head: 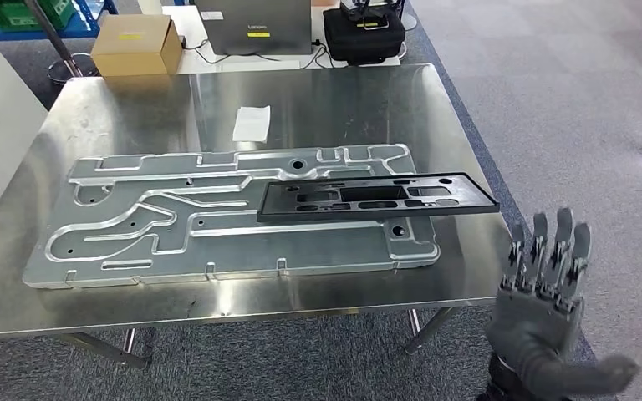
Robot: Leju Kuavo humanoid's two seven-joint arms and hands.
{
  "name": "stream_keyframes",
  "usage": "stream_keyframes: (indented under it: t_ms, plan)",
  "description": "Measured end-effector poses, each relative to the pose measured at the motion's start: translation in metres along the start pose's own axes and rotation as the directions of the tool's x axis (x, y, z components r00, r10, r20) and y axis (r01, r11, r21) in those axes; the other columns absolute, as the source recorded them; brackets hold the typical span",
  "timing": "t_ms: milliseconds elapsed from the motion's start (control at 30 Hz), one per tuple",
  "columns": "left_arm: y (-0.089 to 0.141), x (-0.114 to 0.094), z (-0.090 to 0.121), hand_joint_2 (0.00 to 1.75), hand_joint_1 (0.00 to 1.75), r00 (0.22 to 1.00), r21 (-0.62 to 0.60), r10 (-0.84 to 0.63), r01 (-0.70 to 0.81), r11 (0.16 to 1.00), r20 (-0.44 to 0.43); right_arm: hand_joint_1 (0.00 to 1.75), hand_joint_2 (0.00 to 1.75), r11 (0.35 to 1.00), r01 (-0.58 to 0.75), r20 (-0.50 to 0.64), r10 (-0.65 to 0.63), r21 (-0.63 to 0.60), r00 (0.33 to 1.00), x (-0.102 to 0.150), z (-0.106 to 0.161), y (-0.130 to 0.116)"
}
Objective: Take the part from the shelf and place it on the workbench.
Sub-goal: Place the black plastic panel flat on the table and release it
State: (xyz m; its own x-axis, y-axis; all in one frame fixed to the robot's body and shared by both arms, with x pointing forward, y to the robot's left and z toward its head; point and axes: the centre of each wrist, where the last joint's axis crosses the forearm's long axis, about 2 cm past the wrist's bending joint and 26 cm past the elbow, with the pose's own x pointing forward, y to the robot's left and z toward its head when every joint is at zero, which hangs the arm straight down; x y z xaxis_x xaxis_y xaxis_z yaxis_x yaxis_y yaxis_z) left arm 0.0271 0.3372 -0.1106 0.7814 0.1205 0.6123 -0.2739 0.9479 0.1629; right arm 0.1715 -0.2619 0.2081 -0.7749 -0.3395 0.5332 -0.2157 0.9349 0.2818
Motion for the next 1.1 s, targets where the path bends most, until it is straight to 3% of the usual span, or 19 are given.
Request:
stream_keyframes:
  t_ms: [100, 200, 400, 633, 1100]
  plan:
    - [-0.008, -0.003, 0.003, 0.00, 0.00, 0.999, 0.002, 0.034, -0.034, 0.999, -0.013, 0.00, 0.00, 0.999, -0.017, -0.087, 0.014, -0.036, 0.996, 0.009, 0.038, -0.037]
    - [-0.014, -0.007, 0.007, 0.00, 0.00, 0.998, 0.007, 0.061, -0.061, 0.998, -0.025, 0.00, 0.00, 0.980, -0.094, -0.187, 0.061, -0.173, 0.980, 0.016, 0.081, -0.075]
    - [-0.022, -0.010, 0.010, 0.00, 0.00, 0.995, 0.018, 0.091, -0.091, 0.996, -0.039, 0.00, 0.00, 0.874, -0.253, -0.324, 0.119, -0.415, 0.939, 0.029, 0.146, -0.123]
    - [-0.021, -0.012, 0.012, 0.00, 0.00, 0.993, 0.033, 0.112, -0.110, 0.993, -0.048, 0.00, 0.00, 0.771, -0.419, -0.459, 0.187, -0.479, 0.869, 0.034, 0.181, -0.137]
    - [-0.023, -0.009, 0.010, 0.00, 0.00, 0.990, 0.050, 0.134, -0.132, 0.990, -0.043, 0.00, 0.00, 0.719, -0.504, -0.582, 0.170, -0.479, 0.795, 0.028, 0.207, -0.145]
